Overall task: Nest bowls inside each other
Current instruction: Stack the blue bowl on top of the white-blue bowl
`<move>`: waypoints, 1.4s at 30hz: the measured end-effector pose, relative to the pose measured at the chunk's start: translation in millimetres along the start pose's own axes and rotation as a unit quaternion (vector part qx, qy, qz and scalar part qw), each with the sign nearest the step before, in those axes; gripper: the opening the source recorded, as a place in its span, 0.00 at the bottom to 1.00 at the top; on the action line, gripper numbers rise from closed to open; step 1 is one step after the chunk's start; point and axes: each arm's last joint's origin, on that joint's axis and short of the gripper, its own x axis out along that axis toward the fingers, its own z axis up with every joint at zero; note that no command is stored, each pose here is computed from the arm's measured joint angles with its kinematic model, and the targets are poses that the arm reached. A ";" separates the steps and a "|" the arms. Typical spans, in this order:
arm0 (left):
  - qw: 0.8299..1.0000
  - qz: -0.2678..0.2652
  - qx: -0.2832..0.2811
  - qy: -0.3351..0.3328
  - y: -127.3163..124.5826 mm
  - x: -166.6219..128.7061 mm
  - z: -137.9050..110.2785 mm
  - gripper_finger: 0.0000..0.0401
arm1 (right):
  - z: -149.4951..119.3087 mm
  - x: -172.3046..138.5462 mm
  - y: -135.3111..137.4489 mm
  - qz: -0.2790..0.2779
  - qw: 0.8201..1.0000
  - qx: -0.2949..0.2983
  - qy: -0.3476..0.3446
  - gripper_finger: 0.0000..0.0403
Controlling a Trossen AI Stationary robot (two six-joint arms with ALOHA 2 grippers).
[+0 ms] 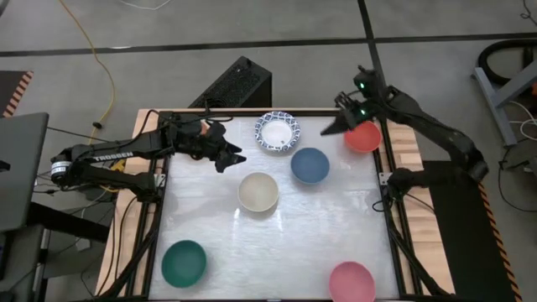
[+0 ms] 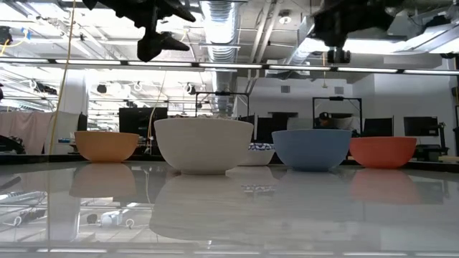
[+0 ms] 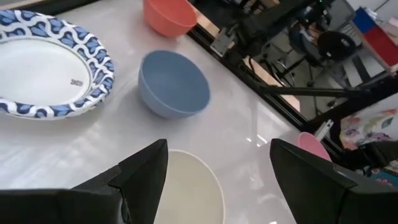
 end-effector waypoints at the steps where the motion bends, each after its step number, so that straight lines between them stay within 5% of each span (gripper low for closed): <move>1: 1.000 -0.002 0.001 0.000 -0.5 0.1 -0.1 0.68 | -7.2 0.3 7.0 -0.001 1.000 -0.008 0.008 0.49; 5: 1.000 -0.007 0.008 -0.003 -2.2 0.3 0.1 0.68 | -35.0 5.0 29.2 -0.033 0.998 -0.023 0.038 0.49; 11: 1.000 -0.004 0.007 0.001 -1.6 0.5 -0.8 0.68 | -74.2 20.1 45.2 -0.158 0.982 -0.044 0.092 0.49; 13: 1.000 -0.002 0.004 0.003 -1.0 2.0 -1.1 0.68 | -86.1 24.7 46.6 -0.235 0.965 -0.058 0.097 0.49; 19: 1.000 0.015 0.003 0.022 3.7 9.3 -5.1 0.68 | -104.8 33.7 42.6 -0.471 0.876 -0.099 0.040 0.46; 25: 0.999 0.050 -0.004 0.020 7.8 12.0 -7.2 0.68 | -98.3 60.1 31.8 -0.500 0.861 -0.082 0.051 0.46; 32: 0.998 0.052 -0.006 0.021 8.4 13.0 -7.6 0.68 | -70.6 88.7 -15.3 -0.549 0.827 -0.022 0.118 0.46; 38: 0.998 0.052 -0.004 0.022 8.3 13.0 -7.6 0.68 | -43.6 100.9 -45.8 -0.515 0.848 -0.012 0.121 0.46; 42: 0.998 0.052 -0.004 0.022 8.3 13.0 -7.6 0.68 | -35.2 100.5 -60.9 -0.532 0.837 -0.018 0.128 0.46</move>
